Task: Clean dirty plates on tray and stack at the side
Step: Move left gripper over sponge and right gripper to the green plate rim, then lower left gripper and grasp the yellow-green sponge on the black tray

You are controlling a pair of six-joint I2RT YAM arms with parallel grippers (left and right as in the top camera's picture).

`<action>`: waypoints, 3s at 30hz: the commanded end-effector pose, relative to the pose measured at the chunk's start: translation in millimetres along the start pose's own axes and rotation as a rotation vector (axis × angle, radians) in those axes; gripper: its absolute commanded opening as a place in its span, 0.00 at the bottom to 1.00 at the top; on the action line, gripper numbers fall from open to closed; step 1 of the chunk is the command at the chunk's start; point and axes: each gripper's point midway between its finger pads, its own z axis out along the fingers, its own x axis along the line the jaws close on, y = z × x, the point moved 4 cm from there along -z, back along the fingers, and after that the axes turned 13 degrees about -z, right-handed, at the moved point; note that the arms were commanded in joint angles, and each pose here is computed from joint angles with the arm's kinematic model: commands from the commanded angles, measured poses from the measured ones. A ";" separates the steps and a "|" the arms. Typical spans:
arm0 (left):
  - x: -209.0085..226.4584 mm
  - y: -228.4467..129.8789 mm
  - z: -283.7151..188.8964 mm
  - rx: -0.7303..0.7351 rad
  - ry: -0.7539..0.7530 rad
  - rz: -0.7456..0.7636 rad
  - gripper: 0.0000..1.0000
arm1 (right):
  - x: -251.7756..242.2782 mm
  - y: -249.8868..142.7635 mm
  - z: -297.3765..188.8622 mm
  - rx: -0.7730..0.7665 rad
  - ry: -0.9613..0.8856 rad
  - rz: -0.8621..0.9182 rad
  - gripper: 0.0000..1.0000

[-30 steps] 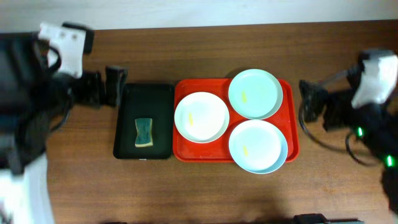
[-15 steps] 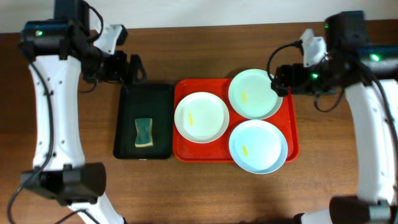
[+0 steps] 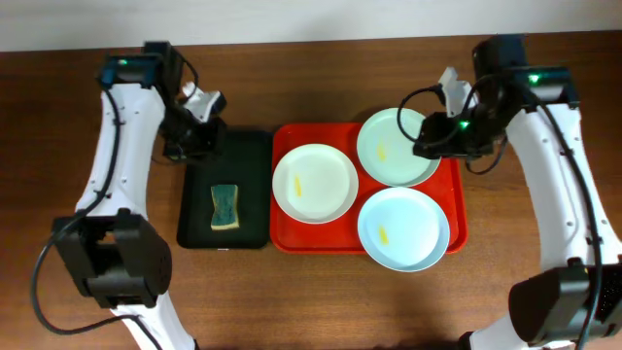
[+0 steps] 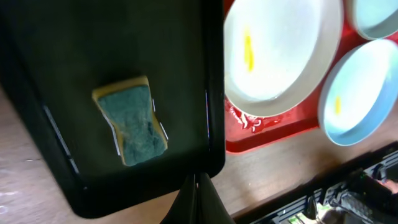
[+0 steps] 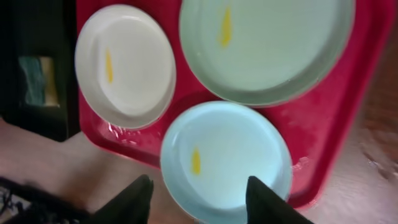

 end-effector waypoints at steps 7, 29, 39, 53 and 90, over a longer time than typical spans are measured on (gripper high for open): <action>18.7 -13.5 35.9 0.084 0.095 -0.103 0.00 | 20.1 -15.6 102.3 0.019 0.048 -0.129 0.50; -48.6 -130.2 -76.8 -0.398 0.496 -0.157 0.13 | 36.6 -3.8 173.3 -0.139 -0.013 -0.103 0.51; -56.5 -122.0 -78.0 -0.444 0.445 -0.149 0.99 | 46.0 4.5 167.5 -0.163 0.055 -0.023 0.04; -25.1 -110.9 -21.0 -0.402 0.584 -0.169 0.30 | 15.1 -11.1 165.9 -0.091 0.033 0.225 0.19; 5.4 -91.4 -22.1 -0.423 0.554 -0.307 0.20 | 27.9 -5.4 213.0 -0.075 0.059 0.163 0.26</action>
